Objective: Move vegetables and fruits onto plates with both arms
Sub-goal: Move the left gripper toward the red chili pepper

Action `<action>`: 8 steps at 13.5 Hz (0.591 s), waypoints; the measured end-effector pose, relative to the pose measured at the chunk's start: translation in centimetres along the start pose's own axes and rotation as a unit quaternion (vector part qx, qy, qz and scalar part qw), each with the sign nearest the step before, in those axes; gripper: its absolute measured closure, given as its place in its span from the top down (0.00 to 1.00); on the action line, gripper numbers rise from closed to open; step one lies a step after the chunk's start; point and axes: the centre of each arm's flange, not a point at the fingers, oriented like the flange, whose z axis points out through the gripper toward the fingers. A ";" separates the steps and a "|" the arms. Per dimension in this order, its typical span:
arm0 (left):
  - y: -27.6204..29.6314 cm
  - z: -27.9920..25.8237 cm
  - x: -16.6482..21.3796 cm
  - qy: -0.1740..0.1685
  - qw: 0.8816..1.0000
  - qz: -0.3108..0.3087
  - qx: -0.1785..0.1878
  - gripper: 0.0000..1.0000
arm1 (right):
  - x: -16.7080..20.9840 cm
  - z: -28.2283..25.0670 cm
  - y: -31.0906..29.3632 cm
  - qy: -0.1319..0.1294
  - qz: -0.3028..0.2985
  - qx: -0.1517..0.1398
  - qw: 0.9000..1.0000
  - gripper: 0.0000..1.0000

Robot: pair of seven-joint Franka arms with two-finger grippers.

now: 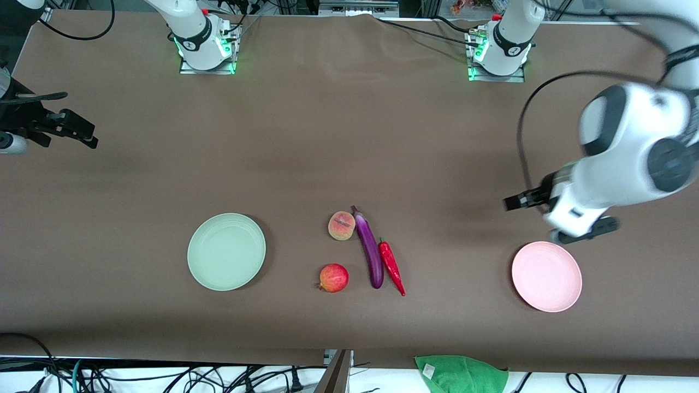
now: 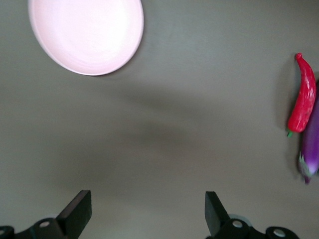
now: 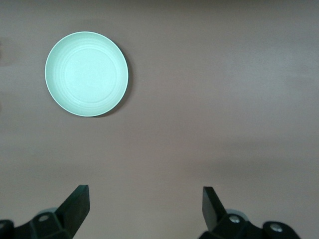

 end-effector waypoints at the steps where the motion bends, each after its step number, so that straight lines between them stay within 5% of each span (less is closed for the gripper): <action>1: 2.5 2.3 0.2 0.009 1.000 -0.012 -0.003 1.00 | 0.0 0.0 0.0 0.000 0.000 0.000 1.000 1.00; 8: 9.8 9.6 2.3 0.085 0.992 -0.079 -0.058 1.00 | 0.2 -0.1 -0.1 0.007 0.000 0.002 1.000 1.00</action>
